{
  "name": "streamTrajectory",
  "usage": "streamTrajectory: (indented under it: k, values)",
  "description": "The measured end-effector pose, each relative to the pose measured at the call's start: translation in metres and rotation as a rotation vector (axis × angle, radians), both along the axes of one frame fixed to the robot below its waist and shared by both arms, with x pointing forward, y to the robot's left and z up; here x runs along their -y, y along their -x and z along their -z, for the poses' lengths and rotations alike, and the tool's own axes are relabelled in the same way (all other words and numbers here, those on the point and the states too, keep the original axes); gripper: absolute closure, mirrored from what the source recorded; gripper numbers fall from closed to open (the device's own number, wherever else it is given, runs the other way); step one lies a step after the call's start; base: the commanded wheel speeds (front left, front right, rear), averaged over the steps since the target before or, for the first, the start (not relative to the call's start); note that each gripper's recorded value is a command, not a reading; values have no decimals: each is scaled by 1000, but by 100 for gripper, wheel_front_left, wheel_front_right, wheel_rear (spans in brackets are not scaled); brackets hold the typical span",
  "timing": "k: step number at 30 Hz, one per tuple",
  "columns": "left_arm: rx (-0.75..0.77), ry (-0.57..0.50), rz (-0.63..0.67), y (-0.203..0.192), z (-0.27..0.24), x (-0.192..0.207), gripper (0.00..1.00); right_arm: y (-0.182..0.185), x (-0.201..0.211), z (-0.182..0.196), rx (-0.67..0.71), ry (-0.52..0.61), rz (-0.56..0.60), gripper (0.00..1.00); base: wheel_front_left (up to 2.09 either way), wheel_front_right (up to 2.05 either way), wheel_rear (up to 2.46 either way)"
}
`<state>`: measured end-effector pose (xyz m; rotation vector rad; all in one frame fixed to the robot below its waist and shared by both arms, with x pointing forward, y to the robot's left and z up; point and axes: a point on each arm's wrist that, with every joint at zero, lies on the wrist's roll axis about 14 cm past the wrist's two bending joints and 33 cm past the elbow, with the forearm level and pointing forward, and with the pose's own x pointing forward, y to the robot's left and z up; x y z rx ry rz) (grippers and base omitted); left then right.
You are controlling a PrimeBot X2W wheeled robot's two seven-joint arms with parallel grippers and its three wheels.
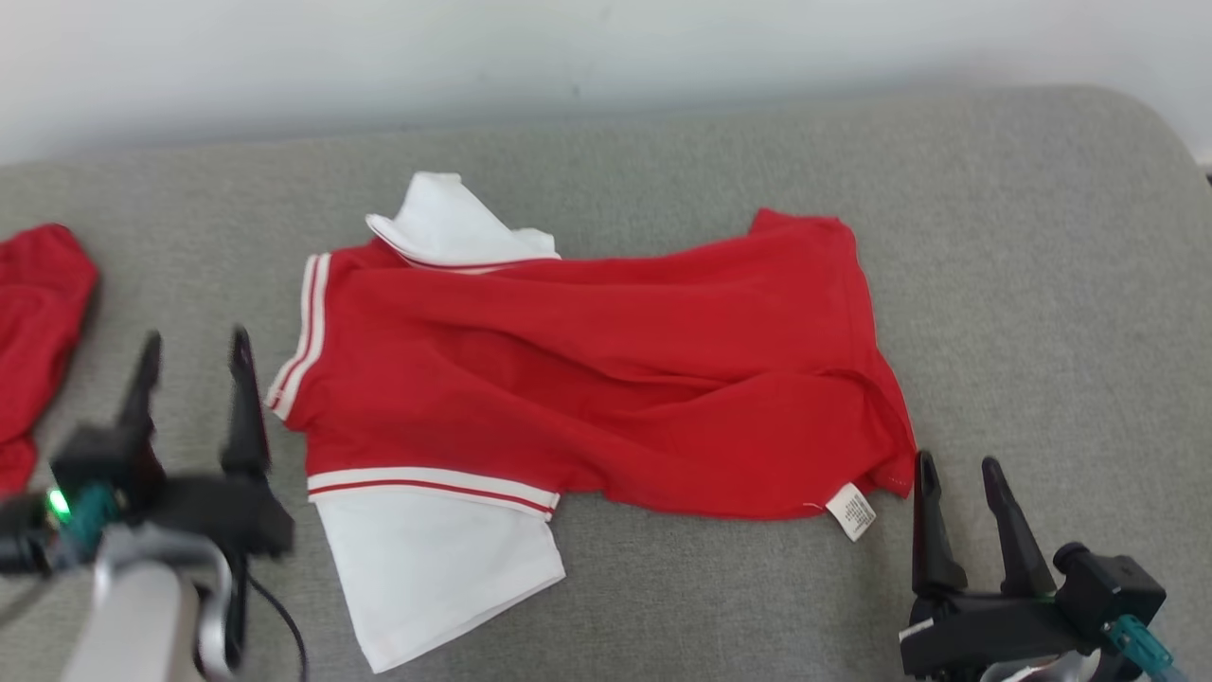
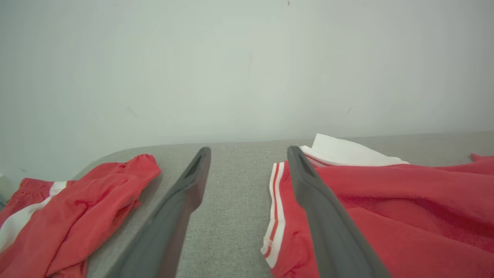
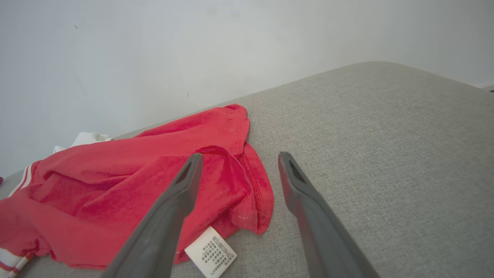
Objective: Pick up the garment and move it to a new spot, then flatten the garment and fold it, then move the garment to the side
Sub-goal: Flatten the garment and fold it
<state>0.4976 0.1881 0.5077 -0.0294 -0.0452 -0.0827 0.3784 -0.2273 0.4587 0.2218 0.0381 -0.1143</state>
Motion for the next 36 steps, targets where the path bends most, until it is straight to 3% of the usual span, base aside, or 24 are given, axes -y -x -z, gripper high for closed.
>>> streamTrajectory:
  k: [14,26,36]
  values:
    - [18,148,-55,105,2,24,0,21,-1,6,-37,26,-10,0,0,0,0]
    - [24,82,-59,152,4,18,0,40,-23,-7,2,119,-95,0,0,0,0]
    - [-34,62,-38,161,23,23,0,49,-23,-8,3,144,-99,0,0,0,0]
